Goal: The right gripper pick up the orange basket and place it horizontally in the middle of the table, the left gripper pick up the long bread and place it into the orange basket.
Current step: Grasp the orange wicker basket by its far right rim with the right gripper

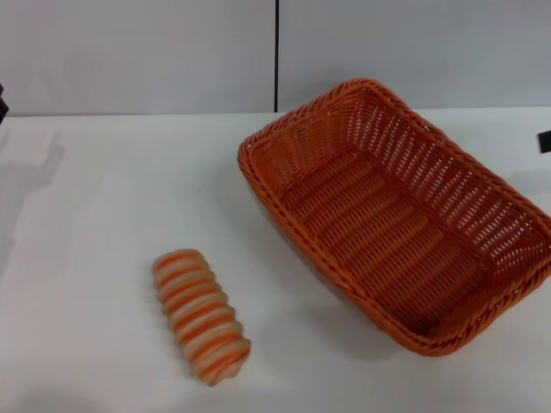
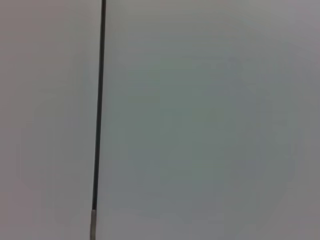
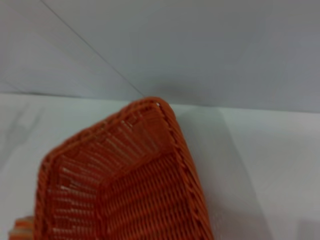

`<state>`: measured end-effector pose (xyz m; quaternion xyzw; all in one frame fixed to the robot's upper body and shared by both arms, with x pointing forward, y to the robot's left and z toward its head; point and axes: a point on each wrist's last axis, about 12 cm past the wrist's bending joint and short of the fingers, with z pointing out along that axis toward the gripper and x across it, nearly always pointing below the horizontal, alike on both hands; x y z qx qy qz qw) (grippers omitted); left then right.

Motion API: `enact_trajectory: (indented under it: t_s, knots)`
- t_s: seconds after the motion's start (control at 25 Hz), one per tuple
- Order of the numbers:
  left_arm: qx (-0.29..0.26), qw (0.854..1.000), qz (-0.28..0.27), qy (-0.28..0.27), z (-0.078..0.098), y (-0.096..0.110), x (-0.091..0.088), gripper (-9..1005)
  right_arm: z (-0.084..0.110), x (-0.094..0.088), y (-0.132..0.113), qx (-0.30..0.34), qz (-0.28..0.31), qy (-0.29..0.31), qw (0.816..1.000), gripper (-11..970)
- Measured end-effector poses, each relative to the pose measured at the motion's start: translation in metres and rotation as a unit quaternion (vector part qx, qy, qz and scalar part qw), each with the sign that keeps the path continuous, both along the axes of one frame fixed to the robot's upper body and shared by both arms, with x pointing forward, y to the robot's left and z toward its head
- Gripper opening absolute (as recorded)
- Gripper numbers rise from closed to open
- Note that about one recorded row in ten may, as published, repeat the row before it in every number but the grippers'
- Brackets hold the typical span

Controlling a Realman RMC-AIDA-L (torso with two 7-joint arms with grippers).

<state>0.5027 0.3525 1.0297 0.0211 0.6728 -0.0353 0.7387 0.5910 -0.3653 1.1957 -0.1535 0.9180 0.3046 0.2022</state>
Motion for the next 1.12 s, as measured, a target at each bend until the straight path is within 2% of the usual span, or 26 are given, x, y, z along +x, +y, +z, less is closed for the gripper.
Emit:
enact_trajectory:
  t_s: [0.16, 0.48, 0.72, 0.92, 1.12]
  knots:
    - [0.0, 1.0, 0.0, -0.003, 0.0, 0.001, -0.004, 765, -0.01, 0.013, 0.016, -0.018, 0.007, 0.01, 1.0, 584]
    - [-0.001, 1.0, 0.013, -0.005, -0.005, 0.009, -0.021, 765, -0.029, 0.03, 0.048, -0.024, 0.019, -0.015, 0.999, 584]
    - [-0.007, 1.0, 0.019, -0.004, -0.007, 0.01, -0.027, 764, -0.046, 0.038, 0.074, -0.02, 0.032, -0.021, 0.999, 583]
    - [-0.006, 1.0, 0.021, -0.004, -0.008, 0.011, -0.03, 764, -0.065, 0.042, 0.092, -0.041, 0.033, -0.02, 0.998, 546]
    - [-0.005, 1.0, 0.022, -0.008, -0.007, 0.012, -0.03, 765, -0.072, 0.043, 0.103, -0.042, 0.029, -0.027, 0.998, 510]
